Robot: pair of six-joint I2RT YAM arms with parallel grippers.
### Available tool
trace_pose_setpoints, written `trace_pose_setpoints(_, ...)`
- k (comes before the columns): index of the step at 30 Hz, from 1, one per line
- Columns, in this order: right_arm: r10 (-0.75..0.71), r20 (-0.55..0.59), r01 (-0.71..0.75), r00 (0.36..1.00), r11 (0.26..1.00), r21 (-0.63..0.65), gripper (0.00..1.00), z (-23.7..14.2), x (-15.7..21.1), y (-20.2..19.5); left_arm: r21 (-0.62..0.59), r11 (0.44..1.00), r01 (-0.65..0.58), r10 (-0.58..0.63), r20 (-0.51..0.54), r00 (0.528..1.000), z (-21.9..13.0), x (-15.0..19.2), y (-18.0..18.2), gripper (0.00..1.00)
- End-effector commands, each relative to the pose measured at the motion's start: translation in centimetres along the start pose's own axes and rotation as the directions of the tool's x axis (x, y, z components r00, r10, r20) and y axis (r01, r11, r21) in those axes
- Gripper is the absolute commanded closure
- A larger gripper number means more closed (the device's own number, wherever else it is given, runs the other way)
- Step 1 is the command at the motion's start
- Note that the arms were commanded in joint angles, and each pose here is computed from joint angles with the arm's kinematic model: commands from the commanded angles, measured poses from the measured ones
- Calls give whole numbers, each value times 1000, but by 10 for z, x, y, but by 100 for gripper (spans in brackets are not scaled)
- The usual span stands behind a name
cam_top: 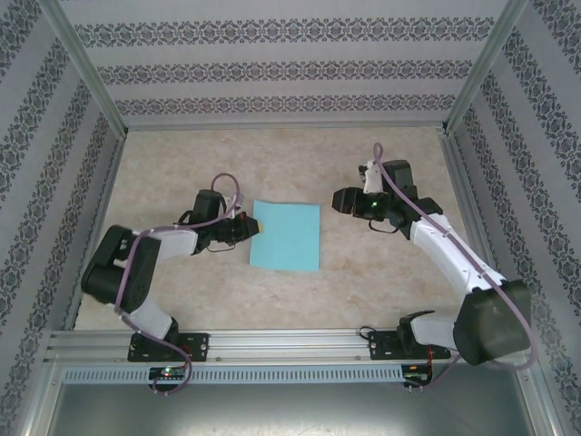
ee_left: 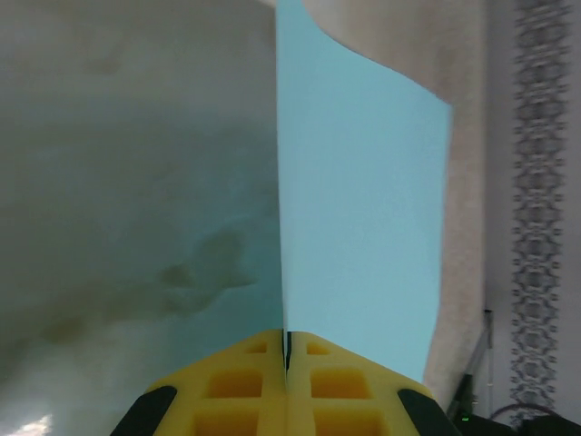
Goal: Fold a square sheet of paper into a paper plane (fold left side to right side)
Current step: Place a square sheet of paper at the center of the table, then first fold in half a square sheet of paper at the center of the table.
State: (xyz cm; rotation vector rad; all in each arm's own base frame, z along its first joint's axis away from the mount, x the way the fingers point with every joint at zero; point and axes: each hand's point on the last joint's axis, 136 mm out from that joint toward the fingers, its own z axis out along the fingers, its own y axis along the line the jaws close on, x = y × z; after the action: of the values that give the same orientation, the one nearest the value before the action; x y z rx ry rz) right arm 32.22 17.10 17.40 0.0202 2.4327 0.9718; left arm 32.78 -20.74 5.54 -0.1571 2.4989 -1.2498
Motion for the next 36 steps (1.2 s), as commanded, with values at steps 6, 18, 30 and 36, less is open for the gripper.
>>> trace_pose_setpoints(6,93,-123,-97,988,995,-32,100,84,41,3,-63,997,-39,37,-35,999,12,-2,14,100)
trace_pose_setpoints(18,146,-278,-94,949,977,189,100,139,80,-42,-72,997,-31,28,-32,999,3,3,10,100)
trace_pose_setpoints(30,155,-359,-48,920,956,288,100,147,106,-68,132,989,-68,74,-41,996,7,-10,-68,53)
trace_pose_setpoints(36,145,-337,-72,930,973,217,100,151,104,-59,187,980,-69,84,-73,994,29,-6,-91,46)
